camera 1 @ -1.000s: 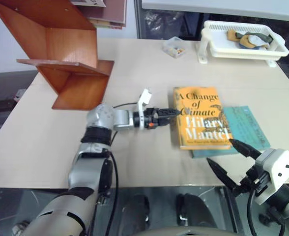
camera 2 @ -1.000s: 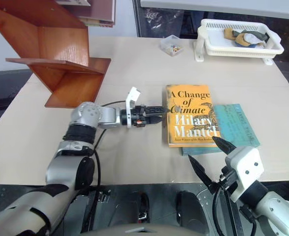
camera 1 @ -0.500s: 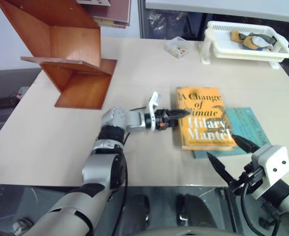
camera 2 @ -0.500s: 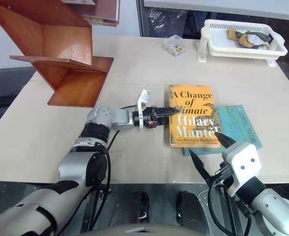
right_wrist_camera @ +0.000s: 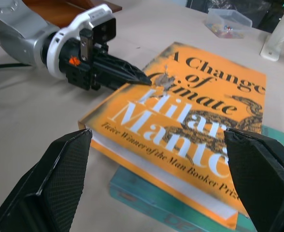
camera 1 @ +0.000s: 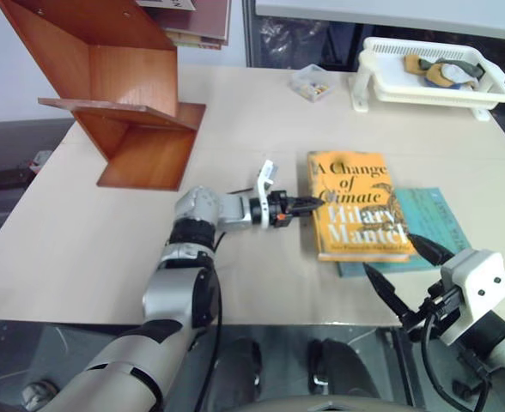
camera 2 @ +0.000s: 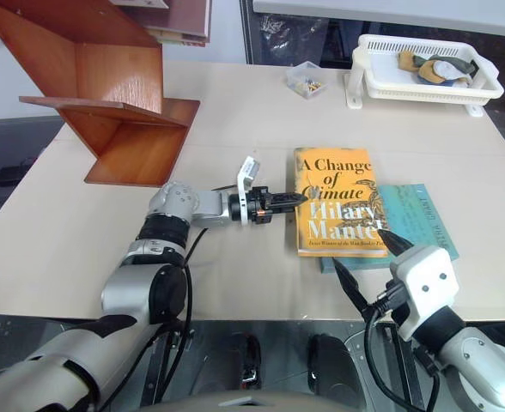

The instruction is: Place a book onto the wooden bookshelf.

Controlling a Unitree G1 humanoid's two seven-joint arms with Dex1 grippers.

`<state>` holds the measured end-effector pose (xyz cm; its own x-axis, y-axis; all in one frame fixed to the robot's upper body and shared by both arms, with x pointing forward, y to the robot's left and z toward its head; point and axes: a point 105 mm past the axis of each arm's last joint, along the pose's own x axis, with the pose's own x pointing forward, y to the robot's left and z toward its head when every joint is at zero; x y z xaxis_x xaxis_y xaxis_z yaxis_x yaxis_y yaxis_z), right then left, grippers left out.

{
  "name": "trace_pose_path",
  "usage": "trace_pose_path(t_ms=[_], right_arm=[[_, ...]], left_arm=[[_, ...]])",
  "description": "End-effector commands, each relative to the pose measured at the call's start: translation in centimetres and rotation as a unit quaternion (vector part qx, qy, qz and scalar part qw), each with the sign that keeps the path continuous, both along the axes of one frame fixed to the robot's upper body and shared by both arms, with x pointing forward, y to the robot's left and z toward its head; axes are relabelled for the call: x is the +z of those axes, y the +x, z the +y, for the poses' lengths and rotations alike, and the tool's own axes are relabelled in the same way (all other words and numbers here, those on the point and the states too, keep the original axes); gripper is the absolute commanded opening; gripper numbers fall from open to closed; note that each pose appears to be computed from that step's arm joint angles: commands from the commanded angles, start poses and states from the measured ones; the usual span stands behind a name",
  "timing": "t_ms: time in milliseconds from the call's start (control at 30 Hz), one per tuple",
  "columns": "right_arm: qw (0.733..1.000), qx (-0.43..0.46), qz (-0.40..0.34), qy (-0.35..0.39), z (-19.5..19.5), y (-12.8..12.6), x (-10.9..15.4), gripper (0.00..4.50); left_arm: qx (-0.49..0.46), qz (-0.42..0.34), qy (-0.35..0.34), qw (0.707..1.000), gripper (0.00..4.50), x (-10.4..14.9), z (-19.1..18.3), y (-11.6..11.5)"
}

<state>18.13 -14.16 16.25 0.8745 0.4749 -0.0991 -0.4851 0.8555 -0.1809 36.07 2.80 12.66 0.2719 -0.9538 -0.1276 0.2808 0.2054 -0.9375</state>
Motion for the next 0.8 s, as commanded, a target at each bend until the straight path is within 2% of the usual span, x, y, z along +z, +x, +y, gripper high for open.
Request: trace_pose_path(t_ms=[33, 167, 267, 333, 433, 467, 500, 600, 633, 667, 700, 733, 767, 800], right_arm=[[1.0, 0.009, -0.023, 0.003, 0.4, 0.0, 1.2, 4.5], [1.0, 0.015, -0.026, 0.003, 0.5, 0.3, 1.4, 4.5], [0.999, 0.026, -0.029, 0.003, 0.9, 0.8, 1.7, 4.5], [0.999, 0.037, -0.029, 0.003, 1.1, 1.2, 1.8, 4.5], [0.998, 0.058, -0.03, 0.004, 1.5, 1.8, 1.9, 4.5], [0.997, 0.064, -0.031, 0.005, 1.6, 2.1, 1.9, 4.5], [0.997, 0.072, -0.032, 0.006, 1.6, 2.4, 2.0, 4.5], [0.995, 0.094, -0.034, 0.005, 1.6, 3.5, 2.0, 4.5], [0.994, 0.103, -0.035, 0.005, 1.7, 3.9, 2.0, 4.5], [0.993, 0.111, -0.035, 0.005, 1.7, 4.2, 2.0, 4.5], [0.992, 0.117, -0.036, 0.006, 1.8, 4.5, 2.0, 4.5], [0.991, 0.127, -0.036, 0.008, 1.9, 4.9, 2.0, 4.5], [0.99, 0.137, -0.036, 0.009, 2.0, 5.3, 2.0, 4.5], [0.989, 0.145, -0.036, 0.011, 2.1, 5.5, 2.0, 4.5]], left_arm=[[0.011, -0.042, -0.031, 0.999, 0.22, 3.0, 1.1, 0.4], [0.03, -0.099, -0.016, 0.995, 0.22, 5.2, 3.5, 0.2], [0.053, -0.216, 0.023, 0.975, 0.22, 7.9, 5.7, -0.2], [0.058, -0.314, 0.077, 0.945, 0.22, 9.1, 6.6, -0.7], [0.052, -0.469, 0.161, 0.867, 0.22, 10.7, 7.8, -1.4], [0.043, -0.528, 0.186, 0.828, 0.22, 11.4, 8.1, -1.8], [0.035, -0.593, 0.216, 0.775, 0.22, 12.3, 8.6, -2.2], [0.056, -0.72, 0.275, 0.634, 0.22, 16.3, 10.0, -2.6], [0.044, -0.771, 0.305, 0.557, 0.22, 17.5, 10.3, -3.1], [0.031, -0.804, 0.326, 0.497, 0.22, 18.4, 10.6, -3.7], [0.017, -0.826, 0.342, 0.448, 0.22, 18.9, 10.8, -4.1], [-0.005, -0.847, 0.368, 0.383, 0.22, 19.8, 11.2, -4.6], [-0.021, -0.857, 0.394, 0.333, 0.22, 20.8, 11.8, -4.9], [-0.034, -0.861, 0.411, 0.298, 0.22, 21.3, 12.2, -5.2]])
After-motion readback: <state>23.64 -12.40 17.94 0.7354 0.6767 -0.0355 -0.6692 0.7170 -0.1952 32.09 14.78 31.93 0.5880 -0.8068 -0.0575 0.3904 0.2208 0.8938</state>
